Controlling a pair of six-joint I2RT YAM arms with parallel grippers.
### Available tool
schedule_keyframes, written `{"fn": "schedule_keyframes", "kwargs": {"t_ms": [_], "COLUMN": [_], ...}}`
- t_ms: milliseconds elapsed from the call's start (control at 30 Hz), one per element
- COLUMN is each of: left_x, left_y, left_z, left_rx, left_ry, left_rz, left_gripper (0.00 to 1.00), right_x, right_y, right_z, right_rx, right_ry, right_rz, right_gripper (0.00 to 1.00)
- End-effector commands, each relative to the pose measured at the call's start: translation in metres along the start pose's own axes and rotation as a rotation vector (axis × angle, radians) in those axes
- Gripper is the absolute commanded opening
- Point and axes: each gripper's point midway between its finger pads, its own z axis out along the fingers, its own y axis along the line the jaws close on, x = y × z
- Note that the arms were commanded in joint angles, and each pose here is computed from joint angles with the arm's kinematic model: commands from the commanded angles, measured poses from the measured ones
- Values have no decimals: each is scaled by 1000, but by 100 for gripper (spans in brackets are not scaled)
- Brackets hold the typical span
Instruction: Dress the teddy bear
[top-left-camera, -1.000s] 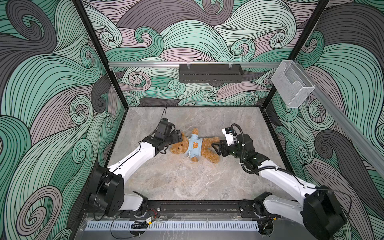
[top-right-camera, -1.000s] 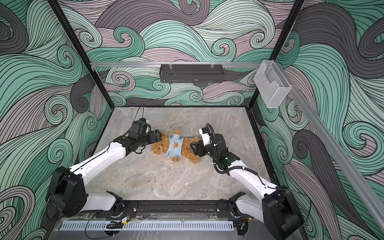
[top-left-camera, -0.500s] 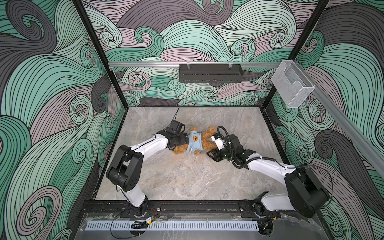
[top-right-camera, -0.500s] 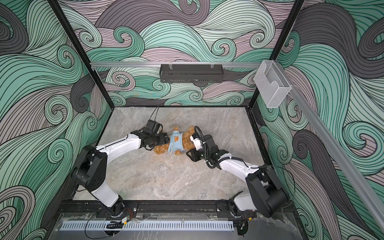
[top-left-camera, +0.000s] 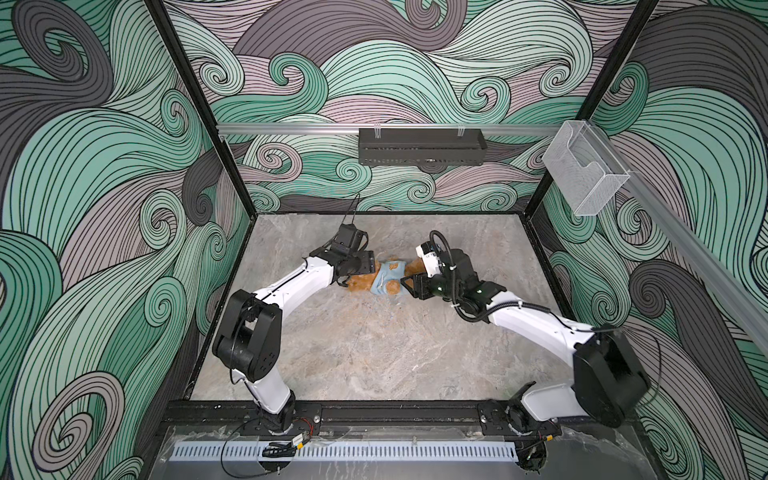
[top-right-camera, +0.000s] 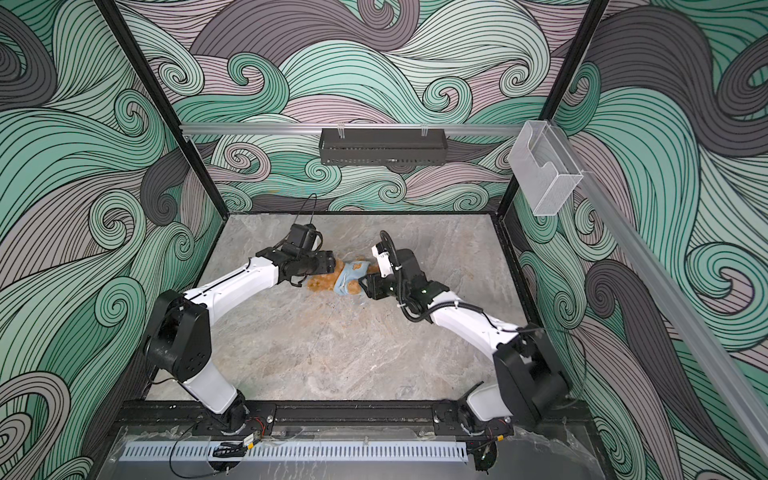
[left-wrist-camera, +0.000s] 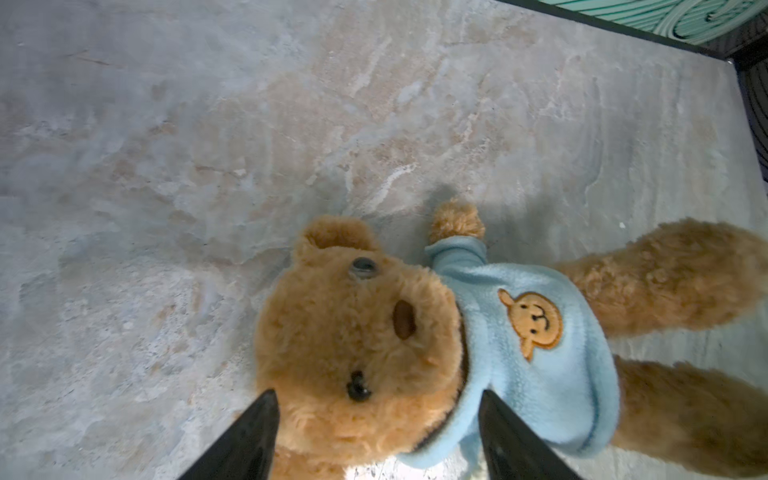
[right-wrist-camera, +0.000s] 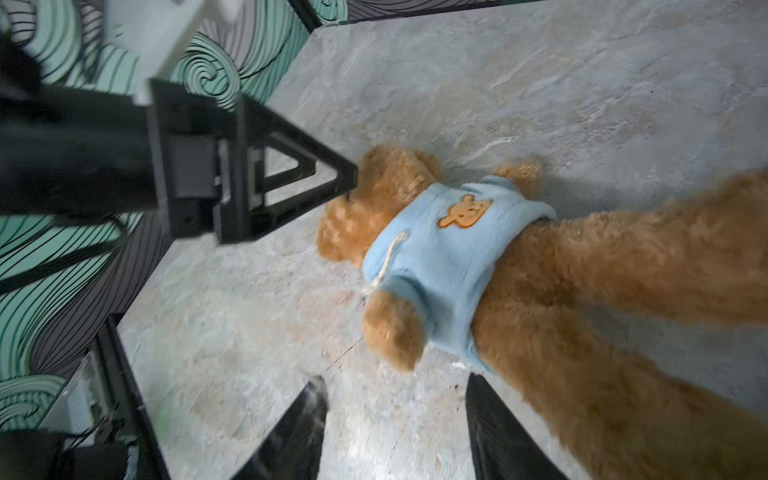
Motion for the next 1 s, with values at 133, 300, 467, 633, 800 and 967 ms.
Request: {"fn": "schedule_keyframes", "kwargs": {"t_ms": [133, 300, 467, 633, 800, 967], "left_x": [-15, 1, 39, 64, 78, 74], "left_y": [-23, -11, 15, 38, 45, 41], "left_z": [30, 57, 78, 86, 89, 86], "left_rx": [67, 21, -59, -135, -145, -130], "left_ry": [42, 88, 156, 194, 216, 206], "left_rz": [52, 57, 54, 57, 52, 56], "left_gripper": [71, 70, 68, 66, 66, 66], "right_x": [-7, -4, 15, 26, 9, -6], "right_y": [-45, -50, -84, -120, -124, -74], "right_z": [54, 82, 69, 39, 19, 8], "right_rx": [110, 52, 181, 284, 271, 100], "right_ry": [54, 83, 101, 78, 32, -6], "right_rz": [198, 266, 272, 284, 251, 77], "right_gripper": [56, 38, 23, 11, 0, 18]}}
